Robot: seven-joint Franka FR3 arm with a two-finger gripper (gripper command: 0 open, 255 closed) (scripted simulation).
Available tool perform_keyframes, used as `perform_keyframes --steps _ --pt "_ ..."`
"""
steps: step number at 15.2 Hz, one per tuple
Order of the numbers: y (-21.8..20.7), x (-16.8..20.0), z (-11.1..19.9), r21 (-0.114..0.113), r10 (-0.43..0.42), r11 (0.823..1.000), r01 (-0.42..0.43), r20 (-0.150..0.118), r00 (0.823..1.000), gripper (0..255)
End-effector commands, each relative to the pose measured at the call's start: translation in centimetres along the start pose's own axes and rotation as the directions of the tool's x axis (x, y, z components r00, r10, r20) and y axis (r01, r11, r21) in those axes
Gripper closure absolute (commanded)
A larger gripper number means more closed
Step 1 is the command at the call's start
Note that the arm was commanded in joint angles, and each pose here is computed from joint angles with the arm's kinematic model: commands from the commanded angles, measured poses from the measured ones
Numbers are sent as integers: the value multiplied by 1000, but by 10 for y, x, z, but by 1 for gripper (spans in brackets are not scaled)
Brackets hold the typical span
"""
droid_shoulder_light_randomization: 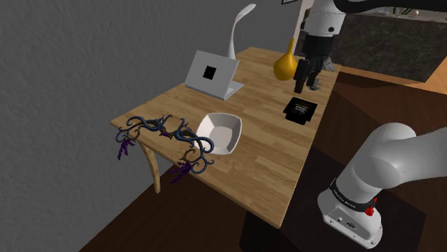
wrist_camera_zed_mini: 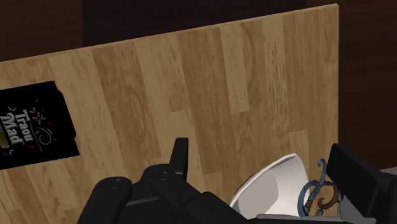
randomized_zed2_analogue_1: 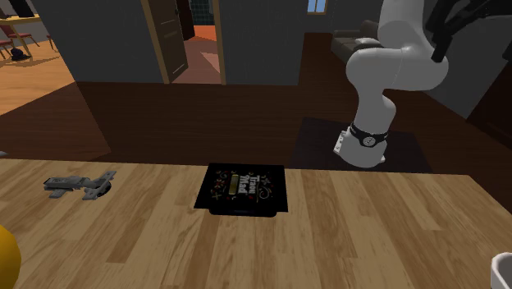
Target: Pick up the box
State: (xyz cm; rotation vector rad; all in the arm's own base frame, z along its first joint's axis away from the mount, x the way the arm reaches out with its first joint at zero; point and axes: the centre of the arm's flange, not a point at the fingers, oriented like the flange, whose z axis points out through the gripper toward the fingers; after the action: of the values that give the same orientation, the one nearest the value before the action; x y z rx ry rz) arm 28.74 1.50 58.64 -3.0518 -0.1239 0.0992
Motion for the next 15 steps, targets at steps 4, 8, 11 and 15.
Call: perform_keyframes --steps 4,8,11,15 --pt "-6 44 23 -90 88 993 -81 72 994 0" --pt "-6 101 60 -217 212 960 -176 154 965 0" --pt "2 140 90 -315 308 919 -236 203 929 0" --pt "21 188 134 -445 436 845 -297 251 864 0"
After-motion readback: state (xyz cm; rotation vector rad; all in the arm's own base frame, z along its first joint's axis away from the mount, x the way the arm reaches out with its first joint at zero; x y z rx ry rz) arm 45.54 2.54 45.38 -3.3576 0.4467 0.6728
